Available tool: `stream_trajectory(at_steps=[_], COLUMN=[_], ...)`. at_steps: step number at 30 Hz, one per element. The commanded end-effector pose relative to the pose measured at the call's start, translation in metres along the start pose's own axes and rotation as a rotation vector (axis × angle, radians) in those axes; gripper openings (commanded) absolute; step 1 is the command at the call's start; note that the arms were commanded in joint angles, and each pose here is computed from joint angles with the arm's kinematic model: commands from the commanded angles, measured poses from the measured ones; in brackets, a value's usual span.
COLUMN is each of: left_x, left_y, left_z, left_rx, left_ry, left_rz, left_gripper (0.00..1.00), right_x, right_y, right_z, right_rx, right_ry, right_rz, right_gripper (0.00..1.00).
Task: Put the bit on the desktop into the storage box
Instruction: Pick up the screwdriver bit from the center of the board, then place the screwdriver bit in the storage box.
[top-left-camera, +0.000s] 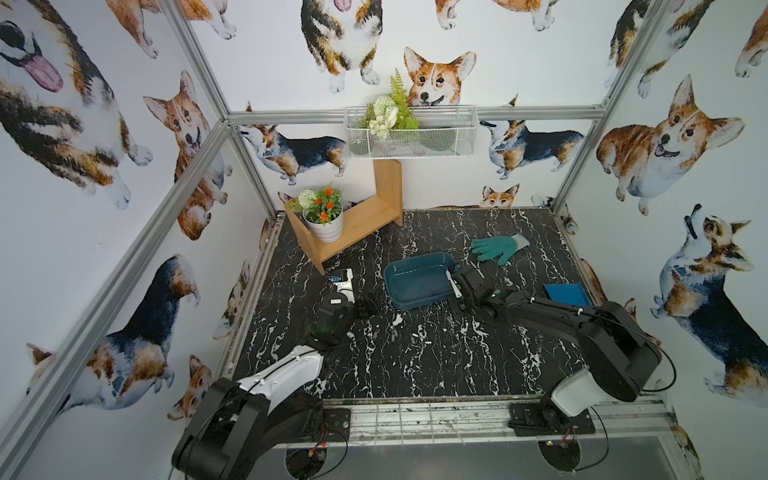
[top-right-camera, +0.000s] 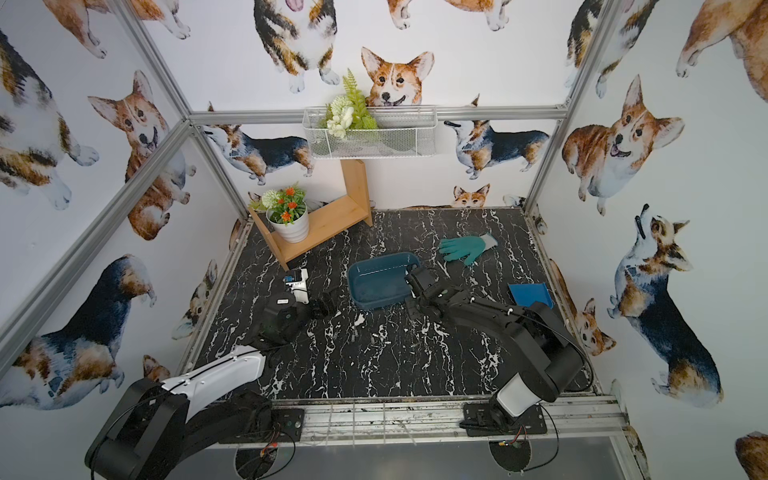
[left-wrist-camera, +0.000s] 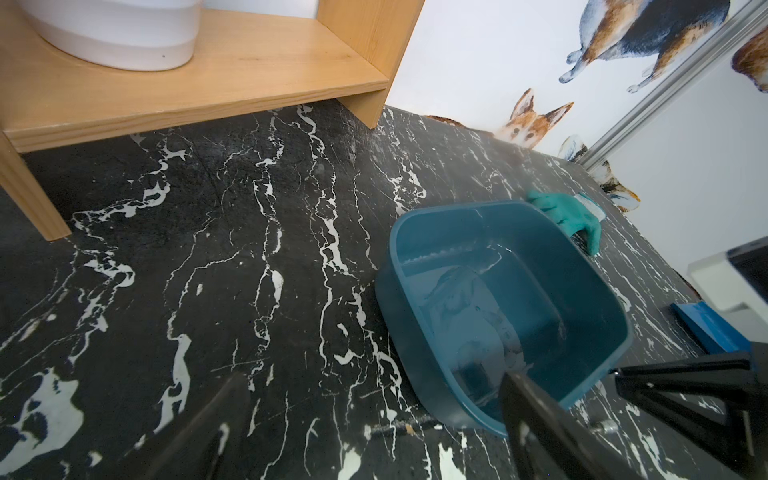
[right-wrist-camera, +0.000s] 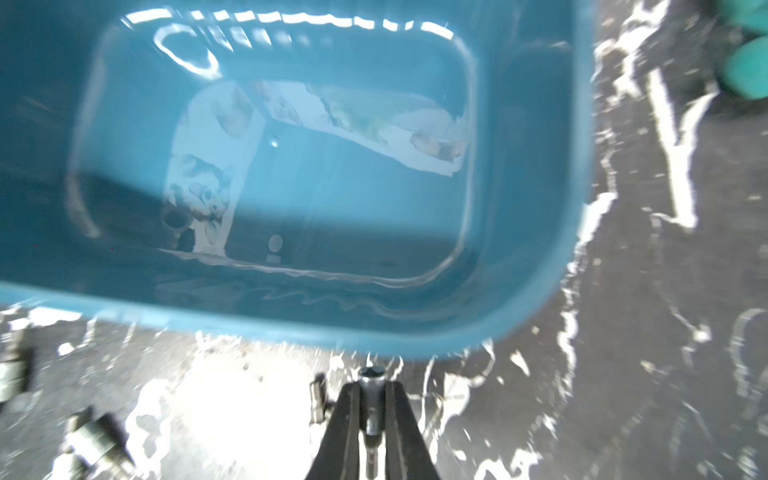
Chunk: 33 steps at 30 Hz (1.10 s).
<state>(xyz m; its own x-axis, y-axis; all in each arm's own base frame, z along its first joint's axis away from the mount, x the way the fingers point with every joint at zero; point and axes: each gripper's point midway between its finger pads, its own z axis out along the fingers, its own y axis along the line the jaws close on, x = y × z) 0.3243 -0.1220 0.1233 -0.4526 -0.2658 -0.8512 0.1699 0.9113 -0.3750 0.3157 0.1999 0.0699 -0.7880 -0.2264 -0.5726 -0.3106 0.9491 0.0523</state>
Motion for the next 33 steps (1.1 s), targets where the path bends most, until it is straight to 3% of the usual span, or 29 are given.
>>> stream_trajectory(at_steps=[1, 11, 19, 27, 29, 33], left_x=[-0.004, -0.006, -0.009, -0.011, -0.012, -0.014], left_y=[0.0, 0.001, 0.006, 0.007, 0.008, 0.012], left_z=[0.0, -0.002, -0.005, -0.007, -0.008, -0.011], left_rx=[-0.006, -0.013, -0.041, -0.047, -0.057, -0.074], left_ry=[-0.013, -0.022, -0.036, -0.048, -0.048, -0.06], left_rz=[0.004, 0.0, 0.004, 0.007, 0.008, 0.007], left_gripper=[1.0, 1.0, 1.0, 1.0, 1.0, 1.0], right_x=[-0.001, -0.067, -0.111, -0.122, -0.123, -0.126], right_y=[-0.004, 0.015, 0.04, 0.054, 0.055, 0.053], right_z=[-0.013, -0.038, -0.002, 0.036, 0.038, 0.033], right_rx=[0.008, -0.069, -0.123, -0.145, -0.145, -0.135], right_ry=[-0.016, -0.207, -0.235, -0.2, -0.2, -0.215], right_rz=[0.024, 0.06, 0.079, 0.085, 0.086, 0.083], right_gripper=[0.13, 0.13, 0.13, 0.15, 0.21, 0.49])
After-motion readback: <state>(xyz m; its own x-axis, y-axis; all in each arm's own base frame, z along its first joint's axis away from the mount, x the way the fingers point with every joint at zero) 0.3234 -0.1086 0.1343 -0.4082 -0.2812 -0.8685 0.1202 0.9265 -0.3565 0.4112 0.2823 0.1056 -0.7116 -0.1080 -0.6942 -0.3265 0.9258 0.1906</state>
